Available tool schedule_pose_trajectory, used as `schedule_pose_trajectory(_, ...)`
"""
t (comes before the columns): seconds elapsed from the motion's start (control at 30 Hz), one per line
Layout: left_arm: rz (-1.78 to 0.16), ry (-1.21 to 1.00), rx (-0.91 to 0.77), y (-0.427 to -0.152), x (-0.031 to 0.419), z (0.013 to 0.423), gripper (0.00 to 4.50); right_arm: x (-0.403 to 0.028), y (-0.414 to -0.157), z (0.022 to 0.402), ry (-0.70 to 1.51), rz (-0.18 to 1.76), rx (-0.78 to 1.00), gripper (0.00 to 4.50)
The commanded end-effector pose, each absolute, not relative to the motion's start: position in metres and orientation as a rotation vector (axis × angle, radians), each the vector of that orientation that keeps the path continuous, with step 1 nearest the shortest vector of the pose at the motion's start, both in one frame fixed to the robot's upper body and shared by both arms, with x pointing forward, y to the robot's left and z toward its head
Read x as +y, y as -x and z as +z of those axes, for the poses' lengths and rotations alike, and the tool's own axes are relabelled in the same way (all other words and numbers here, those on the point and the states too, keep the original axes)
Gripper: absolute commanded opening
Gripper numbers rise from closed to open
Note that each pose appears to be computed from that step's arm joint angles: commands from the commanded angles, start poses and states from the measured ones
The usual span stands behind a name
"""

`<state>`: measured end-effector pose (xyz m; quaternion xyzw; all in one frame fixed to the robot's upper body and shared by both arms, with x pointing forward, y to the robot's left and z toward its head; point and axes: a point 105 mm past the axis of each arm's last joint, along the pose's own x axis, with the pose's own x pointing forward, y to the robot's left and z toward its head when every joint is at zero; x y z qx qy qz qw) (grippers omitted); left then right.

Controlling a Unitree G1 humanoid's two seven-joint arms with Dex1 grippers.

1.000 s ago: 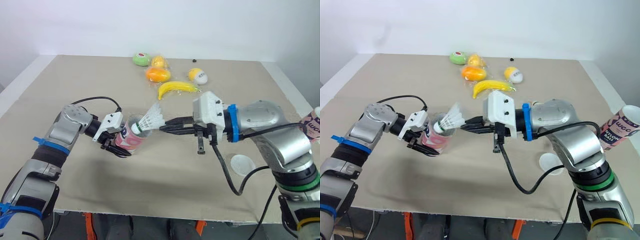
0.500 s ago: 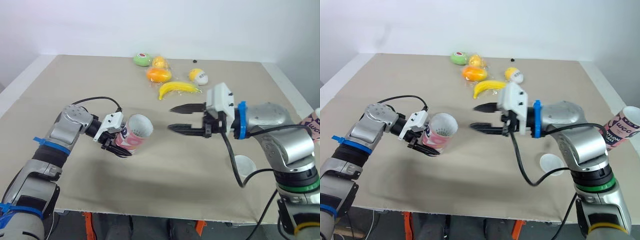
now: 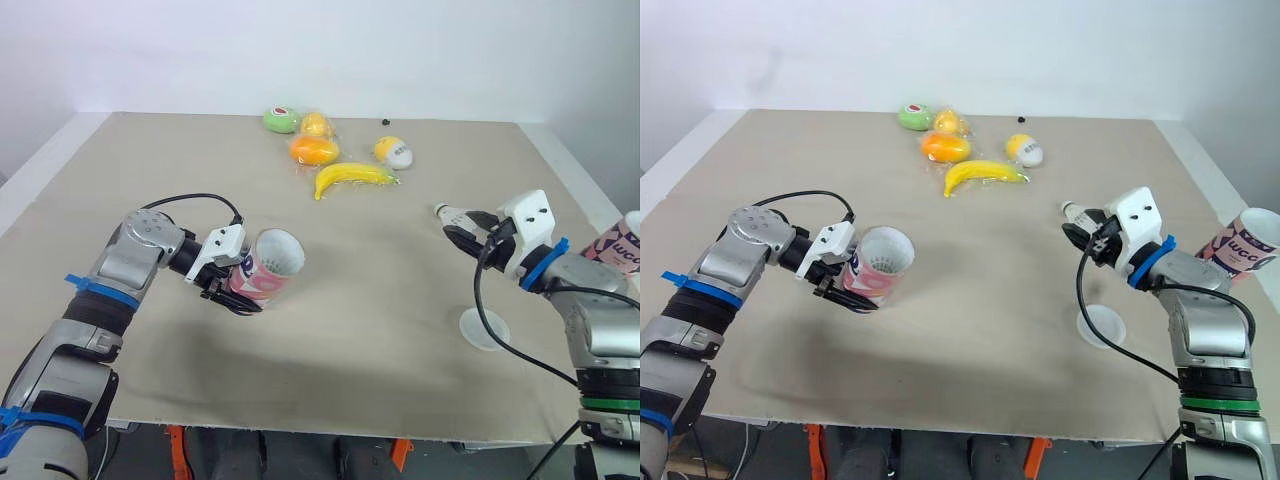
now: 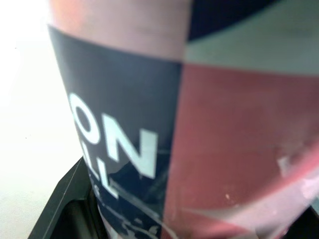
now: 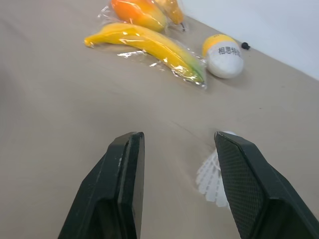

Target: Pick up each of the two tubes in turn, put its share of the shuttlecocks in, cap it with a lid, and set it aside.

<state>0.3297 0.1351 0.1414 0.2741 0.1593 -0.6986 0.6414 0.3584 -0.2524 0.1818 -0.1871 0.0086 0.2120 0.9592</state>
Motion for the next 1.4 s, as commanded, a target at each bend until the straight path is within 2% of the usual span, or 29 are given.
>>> schedule_pose_trajectory(0.03, -1.609, -0.635, 0.369, -0.328, 0.132, 0.137, 3.00, -0.259, -0.371, 0.167, 0.352, 0.396, 0.051, 2.45)
schedule_pose_trajectory(0.4, -1.600, -0.631, 0.378, -0.326, 0.136, 0.137, 3.00, -0.275, -0.388, 0.143, 0.308, 0.336, 0.112, 2.45)
schedule_pose_trajectory(0.8, -1.605, -0.622, 0.377, -0.326, 0.133, 0.137, 3.00, -0.267, -0.417, 0.144, 0.319, 0.325, 0.159, 2.45)
schedule_pose_trajectory(1.1, -1.599, -0.615, 0.375, -0.324, 0.133, 0.136, 3.00, -0.266, -0.441, 0.149, 0.400, 0.235, 0.201, 2.45)
schedule_pose_trajectory(1.2, -1.593, -0.614, 0.377, -0.324, 0.135, 0.136, 3.00, -0.265, -0.444, 0.151, 0.379, 0.225, 0.193, 1.64)
schedule_pose_trajectory(1.23, -1.591, -0.612, 0.378, -0.323, 0.135, 0.135, 3.00, -0.265, -0.445, 0.151, 0.382, 0.227, 0.192, 1.10)
schedule_pose_trajectory(1.33, -1.588, -0.609, 0.380, -0.322, 0.136, 0.135, 3.00, -0.264, -0.444, 0.151, 0.387, 0.242, 0.186, 0.02)
schedule_pose_trajectory(1.4, -1.586, -0.609, 0.380, -0.321, 0.137, 0.135, 3.00, -0.264, -0.443, 0.151, 0.389, 0.249, 0.183, 0.02)
